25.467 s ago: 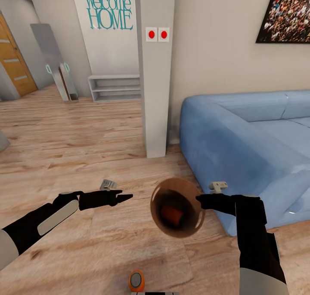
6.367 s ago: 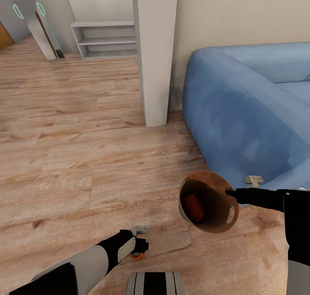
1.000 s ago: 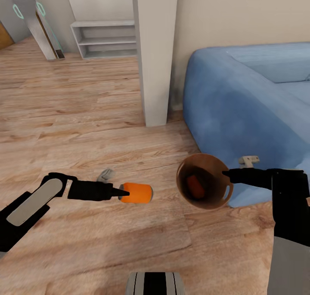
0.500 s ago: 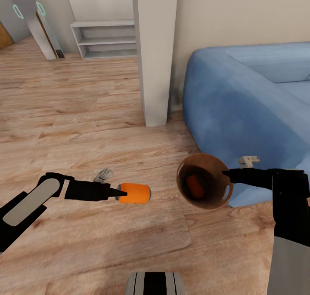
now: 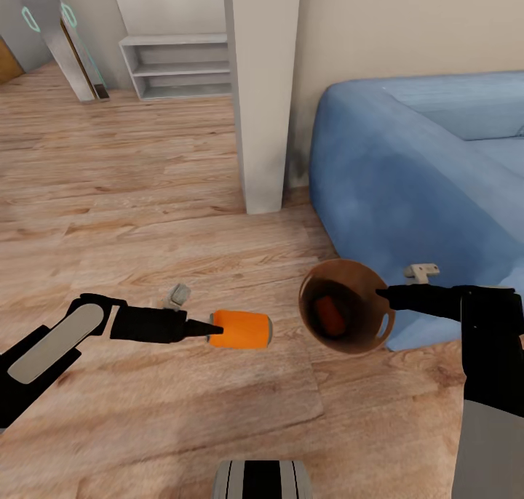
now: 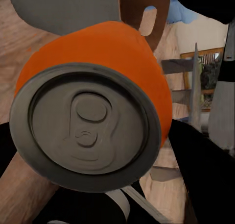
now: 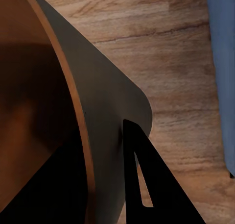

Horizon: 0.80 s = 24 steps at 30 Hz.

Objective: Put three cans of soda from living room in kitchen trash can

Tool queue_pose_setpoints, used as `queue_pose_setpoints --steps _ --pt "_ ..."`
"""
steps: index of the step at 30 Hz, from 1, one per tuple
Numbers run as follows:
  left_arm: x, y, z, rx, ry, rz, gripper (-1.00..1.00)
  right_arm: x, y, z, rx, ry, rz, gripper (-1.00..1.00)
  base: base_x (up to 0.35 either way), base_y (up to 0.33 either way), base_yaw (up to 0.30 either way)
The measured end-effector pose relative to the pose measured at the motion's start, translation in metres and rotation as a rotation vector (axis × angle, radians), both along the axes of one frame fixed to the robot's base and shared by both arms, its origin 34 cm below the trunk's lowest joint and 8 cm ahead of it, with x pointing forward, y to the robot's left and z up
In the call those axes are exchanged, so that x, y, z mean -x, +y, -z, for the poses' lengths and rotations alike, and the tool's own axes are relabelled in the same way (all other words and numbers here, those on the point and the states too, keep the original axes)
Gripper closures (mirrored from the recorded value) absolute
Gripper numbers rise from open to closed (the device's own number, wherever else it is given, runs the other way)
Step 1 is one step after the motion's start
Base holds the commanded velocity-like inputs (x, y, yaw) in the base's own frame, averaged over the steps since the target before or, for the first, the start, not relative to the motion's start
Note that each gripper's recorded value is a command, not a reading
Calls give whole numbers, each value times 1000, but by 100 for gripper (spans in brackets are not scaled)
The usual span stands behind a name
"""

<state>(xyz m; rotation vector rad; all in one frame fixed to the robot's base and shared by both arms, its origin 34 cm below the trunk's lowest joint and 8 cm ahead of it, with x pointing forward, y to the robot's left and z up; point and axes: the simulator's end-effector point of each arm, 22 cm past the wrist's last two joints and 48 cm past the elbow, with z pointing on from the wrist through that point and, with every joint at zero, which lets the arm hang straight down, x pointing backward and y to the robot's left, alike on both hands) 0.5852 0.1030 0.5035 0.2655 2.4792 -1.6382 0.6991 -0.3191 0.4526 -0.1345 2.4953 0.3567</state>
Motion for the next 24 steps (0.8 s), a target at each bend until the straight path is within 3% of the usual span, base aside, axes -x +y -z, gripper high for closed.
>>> queue_pose_setpoints --steps 1,8,17,20,24 --pt "3 -4 -7 38 5 11 100 0 -1 0 1 0 0 100 0 0 0" --pt "8 -19 -17 93 9 33 100 0 1 0 -3 0 -2 100 0 0 0" --pt "19 -106 -66 320 8 91 100 0 1 0 2 0 -4 100 0 0 0" --pt "20 -121 -79 364 2 97 100 0 2 1 2 1 -5 100 0 0 0" --pt "11 -125 -88 390 -13 75 100 0 3 1 2 1 -7 100 0 0 0"
